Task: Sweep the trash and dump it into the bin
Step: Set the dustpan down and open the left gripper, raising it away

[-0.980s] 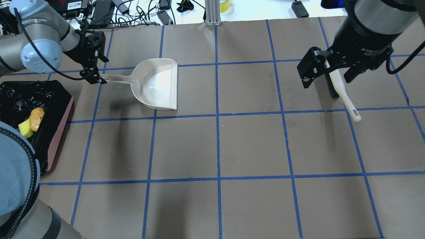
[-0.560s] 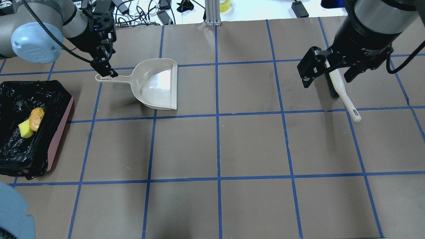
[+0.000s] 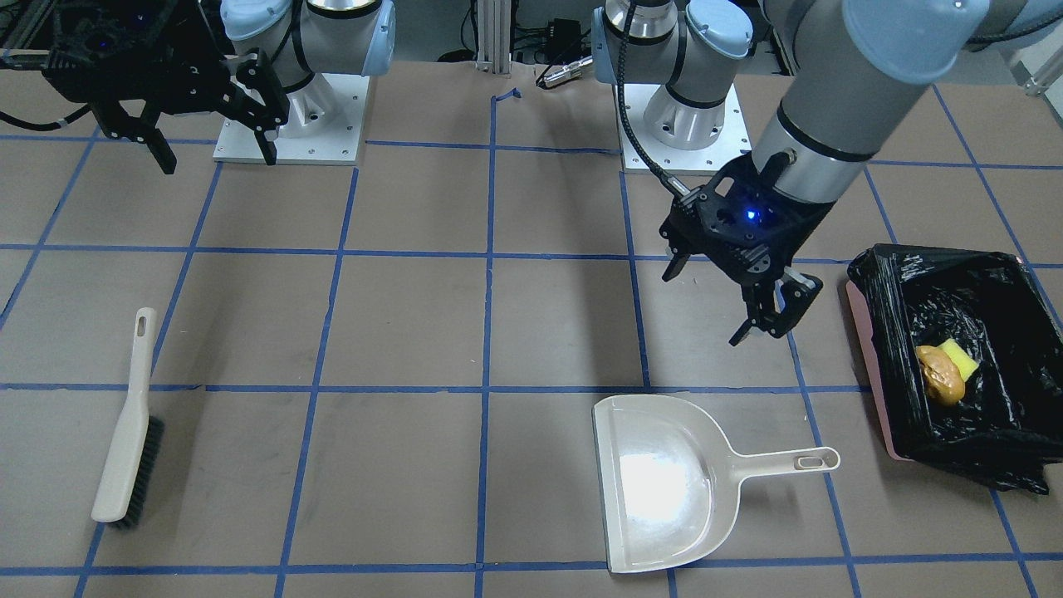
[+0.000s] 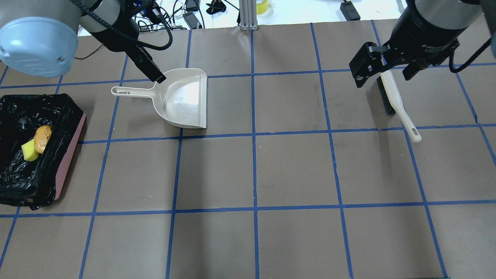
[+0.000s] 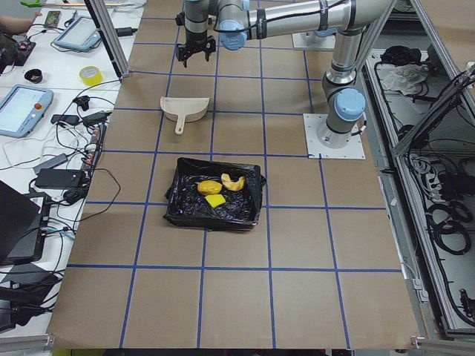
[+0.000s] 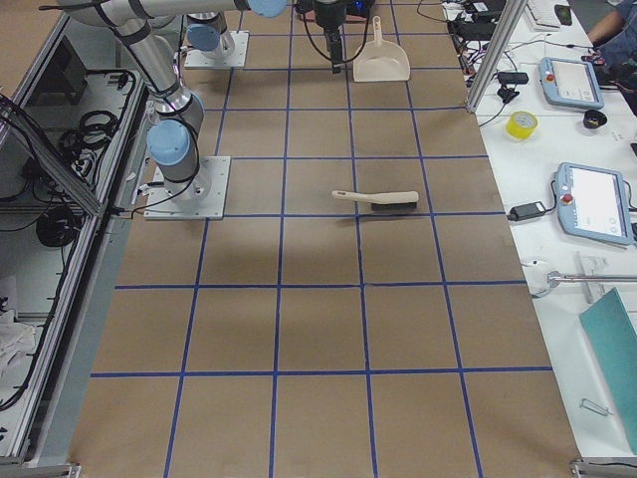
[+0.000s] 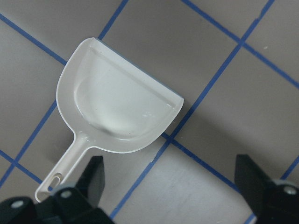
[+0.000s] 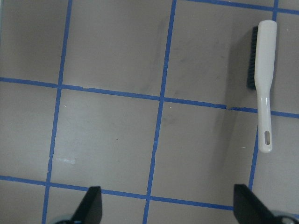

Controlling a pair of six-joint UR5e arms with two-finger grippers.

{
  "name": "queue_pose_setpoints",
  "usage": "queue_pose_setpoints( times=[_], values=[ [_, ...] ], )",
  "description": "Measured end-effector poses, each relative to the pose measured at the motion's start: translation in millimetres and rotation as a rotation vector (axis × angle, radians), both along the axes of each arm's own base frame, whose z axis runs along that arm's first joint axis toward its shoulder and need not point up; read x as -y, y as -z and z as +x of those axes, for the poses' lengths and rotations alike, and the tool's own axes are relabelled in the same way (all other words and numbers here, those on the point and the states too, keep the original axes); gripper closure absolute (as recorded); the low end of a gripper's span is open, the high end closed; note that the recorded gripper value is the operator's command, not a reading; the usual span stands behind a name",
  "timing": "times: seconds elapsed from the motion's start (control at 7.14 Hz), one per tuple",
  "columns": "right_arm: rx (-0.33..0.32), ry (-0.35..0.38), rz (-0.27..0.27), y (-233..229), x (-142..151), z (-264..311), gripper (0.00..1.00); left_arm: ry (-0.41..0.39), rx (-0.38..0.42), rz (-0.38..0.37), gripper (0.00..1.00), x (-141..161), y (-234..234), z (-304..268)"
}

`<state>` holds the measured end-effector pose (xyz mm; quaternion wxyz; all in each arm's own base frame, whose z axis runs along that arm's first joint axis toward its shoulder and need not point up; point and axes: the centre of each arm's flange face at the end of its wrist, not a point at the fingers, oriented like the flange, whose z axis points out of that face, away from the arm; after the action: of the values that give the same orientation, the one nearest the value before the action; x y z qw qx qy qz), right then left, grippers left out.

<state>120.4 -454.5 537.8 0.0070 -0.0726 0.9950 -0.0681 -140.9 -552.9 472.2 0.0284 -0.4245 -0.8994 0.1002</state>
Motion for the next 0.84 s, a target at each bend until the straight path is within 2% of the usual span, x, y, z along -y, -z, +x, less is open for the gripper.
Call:
queue_pose_setpoints(
  times=[0.28,0.56,0.84],
  values=[
    [-0.008,-0.026,-0.005,2.5,6.4,-8.7,0.0,-0.215,-0.016,0.026,0.0,-32.8,-30.4,-6.9],
    [-0.007,-0.017,0.0,4.7,11.1,-22.7,0.0,-0.475,-0.018,0.051,0.0,-58.7,-52.3,-4.1],
    [-0.006,-0.006,0.012,6.1,11.1,-25.9,0.0,-0.643,0.012,0.082,0.0,-74.9,-57.4,0.5]
  ],
)
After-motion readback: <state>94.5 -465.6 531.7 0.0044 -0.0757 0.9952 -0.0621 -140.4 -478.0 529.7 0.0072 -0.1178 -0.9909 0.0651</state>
